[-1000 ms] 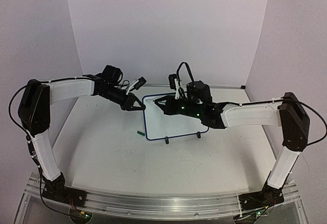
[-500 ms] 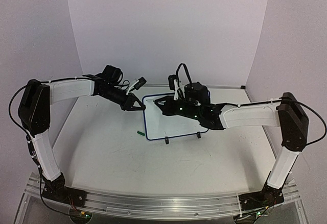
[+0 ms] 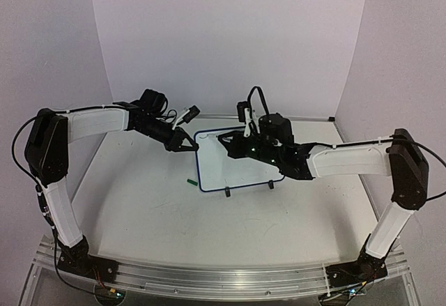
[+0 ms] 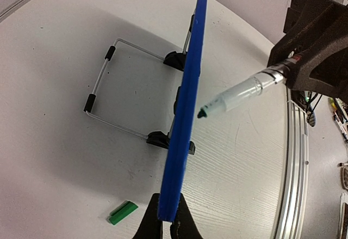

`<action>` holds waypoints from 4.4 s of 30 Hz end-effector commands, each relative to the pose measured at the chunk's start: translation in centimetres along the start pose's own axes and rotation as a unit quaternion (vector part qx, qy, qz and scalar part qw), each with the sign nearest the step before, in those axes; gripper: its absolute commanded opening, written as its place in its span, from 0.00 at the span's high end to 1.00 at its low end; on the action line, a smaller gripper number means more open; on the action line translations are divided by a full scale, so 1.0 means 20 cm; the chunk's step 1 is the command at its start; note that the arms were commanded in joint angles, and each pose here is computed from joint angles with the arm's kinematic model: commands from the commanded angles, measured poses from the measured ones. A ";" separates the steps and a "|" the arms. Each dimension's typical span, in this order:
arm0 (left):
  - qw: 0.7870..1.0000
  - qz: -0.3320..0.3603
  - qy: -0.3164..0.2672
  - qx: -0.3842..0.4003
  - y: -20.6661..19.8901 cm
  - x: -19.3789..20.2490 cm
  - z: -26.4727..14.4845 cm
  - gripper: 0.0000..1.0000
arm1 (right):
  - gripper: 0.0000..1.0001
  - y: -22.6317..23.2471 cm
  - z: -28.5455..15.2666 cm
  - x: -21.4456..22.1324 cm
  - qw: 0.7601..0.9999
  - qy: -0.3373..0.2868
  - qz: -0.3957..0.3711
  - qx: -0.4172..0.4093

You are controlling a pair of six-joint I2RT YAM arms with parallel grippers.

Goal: Write a sentence on the whiteboard

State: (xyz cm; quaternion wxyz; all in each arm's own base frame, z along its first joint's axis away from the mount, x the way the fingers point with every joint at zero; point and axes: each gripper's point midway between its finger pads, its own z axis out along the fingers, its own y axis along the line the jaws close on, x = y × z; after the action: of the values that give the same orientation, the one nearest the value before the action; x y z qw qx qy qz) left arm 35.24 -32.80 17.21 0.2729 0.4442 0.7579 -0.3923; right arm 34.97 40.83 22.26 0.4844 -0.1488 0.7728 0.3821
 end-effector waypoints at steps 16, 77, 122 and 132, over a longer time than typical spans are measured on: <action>0.999 0.025 0.001 -0.020 -0.01 -0.04 -0.03 1.00 | 1.00 0.12 0.03 -0.05 0.998 0.010 -0.006 -0.054; 0.999 0.032 0.005 -0.025 -0.03 -0.04 -0.03 1.00 | 1.00 0.07 -0.09 0.04 0.997 0.045 0.011 -0.070; 0.999 0.032 0.008 -0.025 -0.03 -0.03 -0.02 1.00 | 1.00 -0.13 0.01 0.15 0.998 0.060 0.019 -0.015; 0.999 0.032 0.009 -0.024 -0.03 -0.03 -0.02 1.00 | 1.00 -0.09 -0.04 0.03 0.999 0.030 0.008 -0.013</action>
State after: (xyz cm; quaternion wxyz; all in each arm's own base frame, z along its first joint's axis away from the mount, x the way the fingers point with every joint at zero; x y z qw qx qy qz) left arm 35.02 -32.87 17.16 0.2745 0.4512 0.7591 -0.3807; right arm 34.22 39.75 17.80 0.4111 -0.1726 0.8033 0.3949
